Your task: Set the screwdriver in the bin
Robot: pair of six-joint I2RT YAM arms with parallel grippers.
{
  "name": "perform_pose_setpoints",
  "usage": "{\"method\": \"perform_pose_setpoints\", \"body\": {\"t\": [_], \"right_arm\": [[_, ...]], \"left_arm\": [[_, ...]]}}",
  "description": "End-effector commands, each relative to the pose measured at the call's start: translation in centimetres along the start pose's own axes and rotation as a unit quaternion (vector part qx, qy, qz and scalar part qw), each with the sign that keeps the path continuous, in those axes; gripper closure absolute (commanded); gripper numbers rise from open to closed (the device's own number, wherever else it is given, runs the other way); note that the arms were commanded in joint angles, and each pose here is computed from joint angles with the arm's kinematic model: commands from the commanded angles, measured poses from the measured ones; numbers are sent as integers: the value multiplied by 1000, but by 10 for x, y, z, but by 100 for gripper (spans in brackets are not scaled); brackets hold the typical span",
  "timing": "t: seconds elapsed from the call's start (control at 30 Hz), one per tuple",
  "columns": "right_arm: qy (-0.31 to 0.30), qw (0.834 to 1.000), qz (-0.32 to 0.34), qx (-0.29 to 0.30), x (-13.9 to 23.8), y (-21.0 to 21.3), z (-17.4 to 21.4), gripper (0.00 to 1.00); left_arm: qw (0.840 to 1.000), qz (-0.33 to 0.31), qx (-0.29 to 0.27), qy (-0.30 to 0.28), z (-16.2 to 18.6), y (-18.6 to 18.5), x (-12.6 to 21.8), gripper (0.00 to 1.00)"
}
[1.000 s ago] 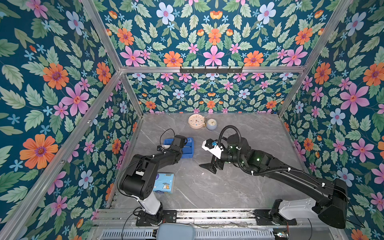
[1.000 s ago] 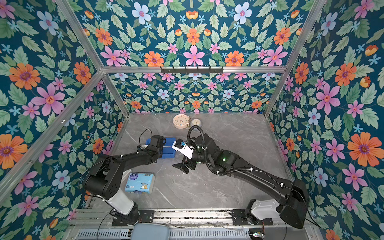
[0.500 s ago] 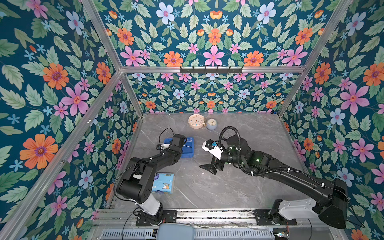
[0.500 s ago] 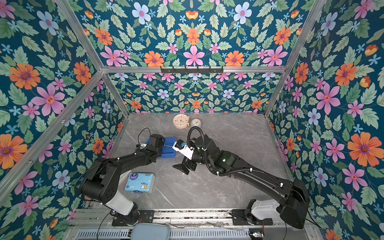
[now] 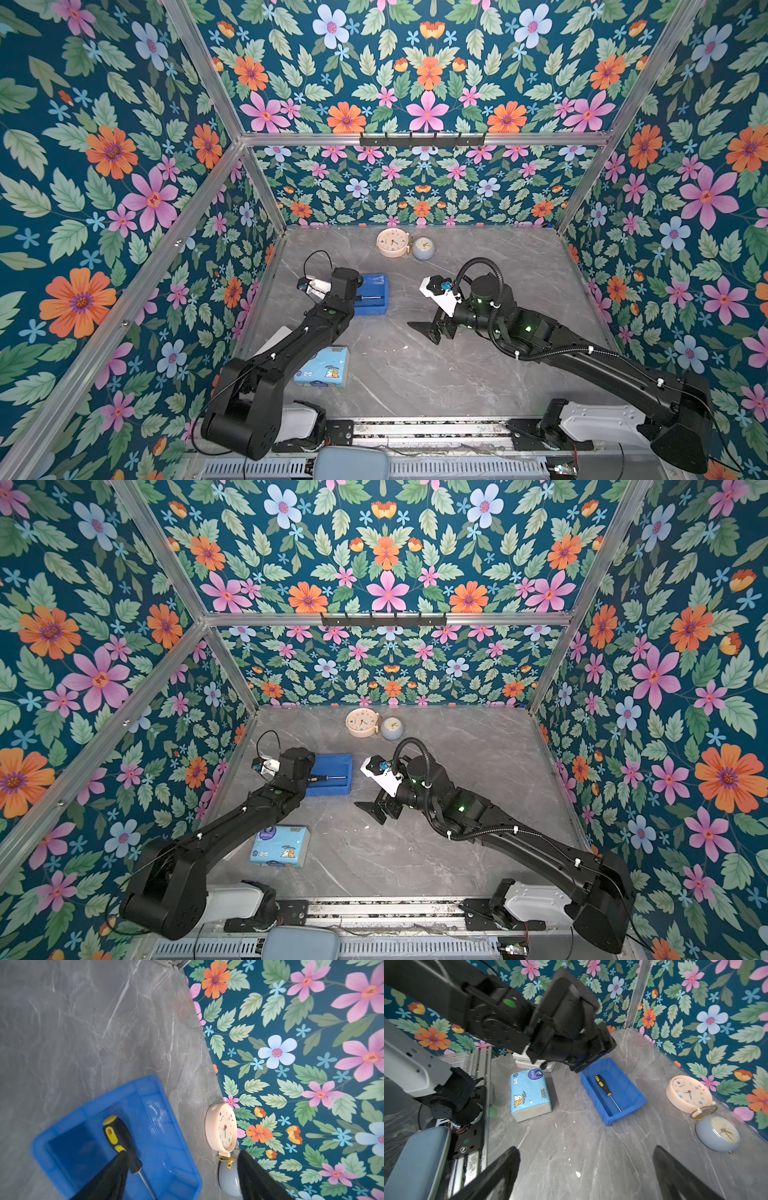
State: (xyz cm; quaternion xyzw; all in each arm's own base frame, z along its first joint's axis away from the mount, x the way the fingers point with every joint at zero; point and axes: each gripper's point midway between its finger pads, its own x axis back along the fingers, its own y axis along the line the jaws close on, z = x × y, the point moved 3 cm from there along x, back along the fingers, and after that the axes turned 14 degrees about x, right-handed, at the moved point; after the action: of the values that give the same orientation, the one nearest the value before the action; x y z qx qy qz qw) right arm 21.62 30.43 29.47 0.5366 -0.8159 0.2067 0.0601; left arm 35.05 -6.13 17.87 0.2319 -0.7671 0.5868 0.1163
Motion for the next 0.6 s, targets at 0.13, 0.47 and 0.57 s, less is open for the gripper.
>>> {"method": "perform_pose_setpoints", "body": {"t": [0.13, 0.47, 0.57], "right_arm": [[-12, 993, 105, -54, 20, -42, 32, 1], [34, 958, 264, -109, 82, -90, 103, 1], [52, 939, 316, -125, 107, -101, 128, 1]], "left_arm": [[966, 97, -235, -53, -26, -7, 33, 2], [880, 208, -394, -163, -49, 14, 70, 0], [859, 202, -437, -174, -49, 23, 69, 0]]}}
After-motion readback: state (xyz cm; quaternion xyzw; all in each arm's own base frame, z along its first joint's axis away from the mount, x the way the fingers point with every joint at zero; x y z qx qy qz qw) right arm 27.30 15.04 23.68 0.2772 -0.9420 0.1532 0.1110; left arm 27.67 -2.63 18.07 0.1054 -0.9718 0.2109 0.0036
